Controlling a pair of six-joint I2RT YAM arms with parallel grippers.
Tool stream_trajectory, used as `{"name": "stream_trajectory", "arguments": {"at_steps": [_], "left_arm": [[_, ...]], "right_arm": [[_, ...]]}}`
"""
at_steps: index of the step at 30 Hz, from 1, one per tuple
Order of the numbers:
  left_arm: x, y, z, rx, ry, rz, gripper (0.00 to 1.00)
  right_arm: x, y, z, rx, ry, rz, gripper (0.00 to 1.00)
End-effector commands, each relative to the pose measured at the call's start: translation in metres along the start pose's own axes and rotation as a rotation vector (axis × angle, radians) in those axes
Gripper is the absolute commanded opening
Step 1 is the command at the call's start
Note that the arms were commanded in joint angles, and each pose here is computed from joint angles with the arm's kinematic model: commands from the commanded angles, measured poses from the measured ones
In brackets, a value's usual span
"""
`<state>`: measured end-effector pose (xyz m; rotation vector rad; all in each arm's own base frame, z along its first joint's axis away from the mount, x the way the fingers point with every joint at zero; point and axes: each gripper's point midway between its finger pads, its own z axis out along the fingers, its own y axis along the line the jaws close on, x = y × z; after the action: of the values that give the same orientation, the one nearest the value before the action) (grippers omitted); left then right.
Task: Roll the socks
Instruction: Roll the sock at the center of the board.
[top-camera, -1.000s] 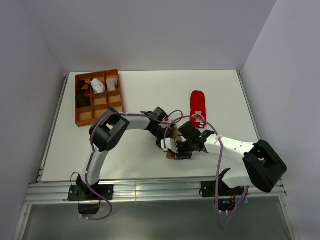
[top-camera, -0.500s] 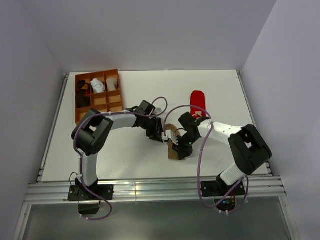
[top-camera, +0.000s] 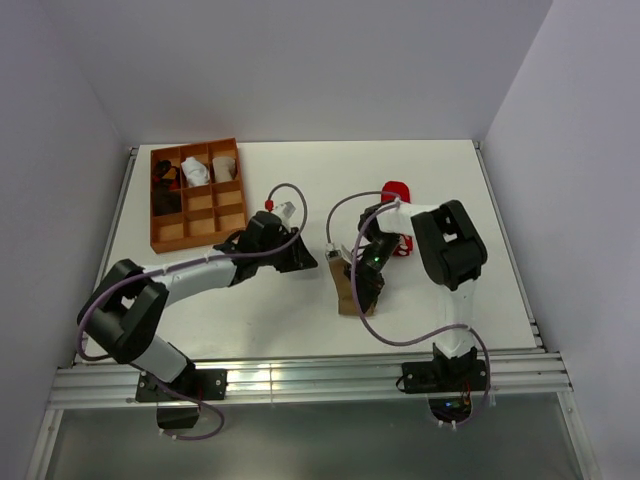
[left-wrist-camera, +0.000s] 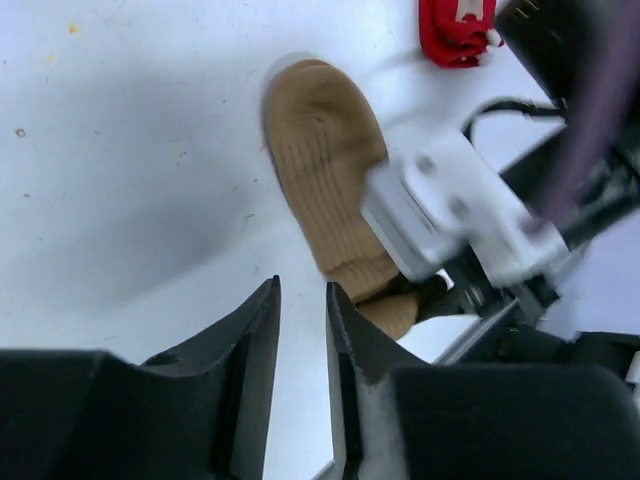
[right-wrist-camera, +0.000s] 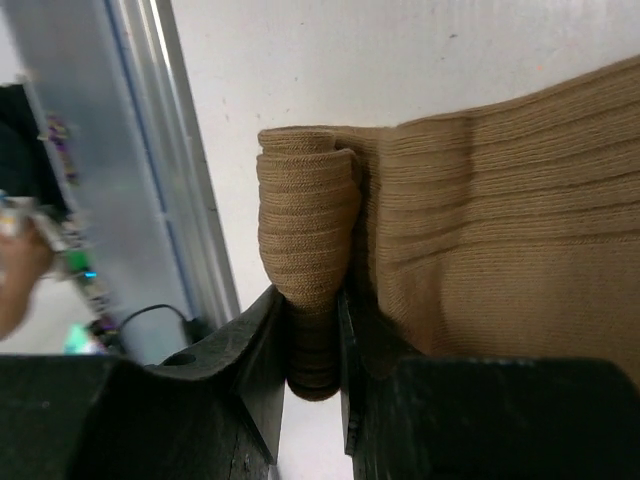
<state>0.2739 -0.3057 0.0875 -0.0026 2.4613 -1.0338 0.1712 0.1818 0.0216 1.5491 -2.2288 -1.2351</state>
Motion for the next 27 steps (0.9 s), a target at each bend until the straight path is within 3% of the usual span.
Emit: {"name": "stream_trajectory", "arguments": {"at_steps": [1,5,6,10,19,27], "left_arm": [[-0.011,-0.026,-0.002,0.046,-0.171,0.190,0.31],[0.017,-0.050,0.009,0.069,-0.146,0.417,0.39],[0.022,-0.061,0.011,0.109,-0.144,0.469,0.46],[0.060,-0.079,0.025,0.207,-0.036,0.647,0.52],[0.087,-0.077,0.047,0.236,0.117,0.808,0.53],[0.112,-0.076,0.051,0.308,0.231,0.814,0.50]], "right_arm": [[-0.003,0.003,-0.006,-0.076,0.018,0.068,0.15],[0.000,-0.006,-0.002,-0.105,0.058,0.138,0.15],[0.003,-0.009,-0.001,-0.103,0.071,0.155,0.15],[0.004,-0.015,0.001,-0.096,0.083,0.183,0.16],[0.008,-0.015,0.000,-0.139,0.097,0.209,0.16],[0.007,-0.022,-0.003,-0.144,0.091,0.245,0.16]]}}
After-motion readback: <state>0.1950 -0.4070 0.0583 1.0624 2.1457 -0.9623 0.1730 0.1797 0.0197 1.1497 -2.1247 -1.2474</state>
